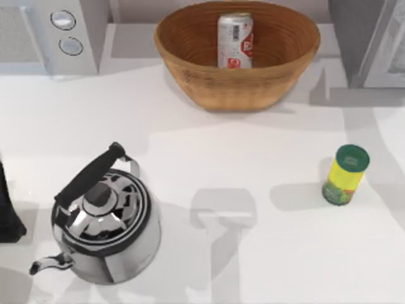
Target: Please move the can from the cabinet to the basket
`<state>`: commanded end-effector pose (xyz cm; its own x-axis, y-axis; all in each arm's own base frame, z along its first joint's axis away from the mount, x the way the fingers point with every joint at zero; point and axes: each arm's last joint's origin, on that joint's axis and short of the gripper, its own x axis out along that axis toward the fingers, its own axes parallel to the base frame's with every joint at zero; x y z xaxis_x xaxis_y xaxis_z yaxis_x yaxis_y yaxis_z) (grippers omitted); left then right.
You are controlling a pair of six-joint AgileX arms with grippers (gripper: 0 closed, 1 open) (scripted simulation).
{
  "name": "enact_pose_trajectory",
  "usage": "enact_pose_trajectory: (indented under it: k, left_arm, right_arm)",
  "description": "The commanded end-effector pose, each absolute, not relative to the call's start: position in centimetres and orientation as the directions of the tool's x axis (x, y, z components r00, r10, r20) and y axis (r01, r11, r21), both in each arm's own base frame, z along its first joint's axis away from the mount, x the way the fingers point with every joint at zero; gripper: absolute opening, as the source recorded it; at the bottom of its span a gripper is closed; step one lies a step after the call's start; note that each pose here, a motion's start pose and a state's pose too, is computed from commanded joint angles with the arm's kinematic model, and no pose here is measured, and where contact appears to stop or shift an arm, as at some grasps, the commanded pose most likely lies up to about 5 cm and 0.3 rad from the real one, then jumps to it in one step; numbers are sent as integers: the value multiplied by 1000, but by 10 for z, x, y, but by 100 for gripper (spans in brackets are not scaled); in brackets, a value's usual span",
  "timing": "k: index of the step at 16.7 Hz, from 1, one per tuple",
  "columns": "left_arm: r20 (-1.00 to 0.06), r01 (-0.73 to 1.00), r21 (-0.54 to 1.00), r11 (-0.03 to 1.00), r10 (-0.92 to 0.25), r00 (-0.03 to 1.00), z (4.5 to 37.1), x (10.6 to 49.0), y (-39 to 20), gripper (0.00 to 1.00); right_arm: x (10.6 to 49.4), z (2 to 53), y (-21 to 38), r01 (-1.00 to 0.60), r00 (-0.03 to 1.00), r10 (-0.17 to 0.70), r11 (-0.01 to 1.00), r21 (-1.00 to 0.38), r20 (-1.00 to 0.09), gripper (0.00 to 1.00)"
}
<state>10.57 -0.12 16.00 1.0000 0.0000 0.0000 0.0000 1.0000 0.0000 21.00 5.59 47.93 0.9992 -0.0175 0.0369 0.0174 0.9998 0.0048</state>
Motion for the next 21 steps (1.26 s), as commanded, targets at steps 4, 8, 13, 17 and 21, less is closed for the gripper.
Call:
enact_pose_trajectory:
  k: [4,8,13,17,21]
  left_arm:
    - [0,0,0,1000,0,1000,160,106,-1,100]
    - [0,0,0,1000,0,1000,160,106,-1,100]
    - [0,0,0,1000,0,1000,160,106,-1,100]
    - [0,0,0,1000,0,1000,160,106,-1,100]
    - [0,0,0,1000,0,1000,160,106,-1,100]
  right_arm:
    - [170,416,32,16,1000,-16,1000,-3,9,100]
    - [133,331,14,15,1000,-15,1000,-6,-14,100]
    - [109,227,3,10,1000,-10,1000,-3,-19,100]
    - [106,173,0,3,1000,-3,1000,0,-7,100]
    - [106,160,-1,0,1000,0,1000,0,0,100]
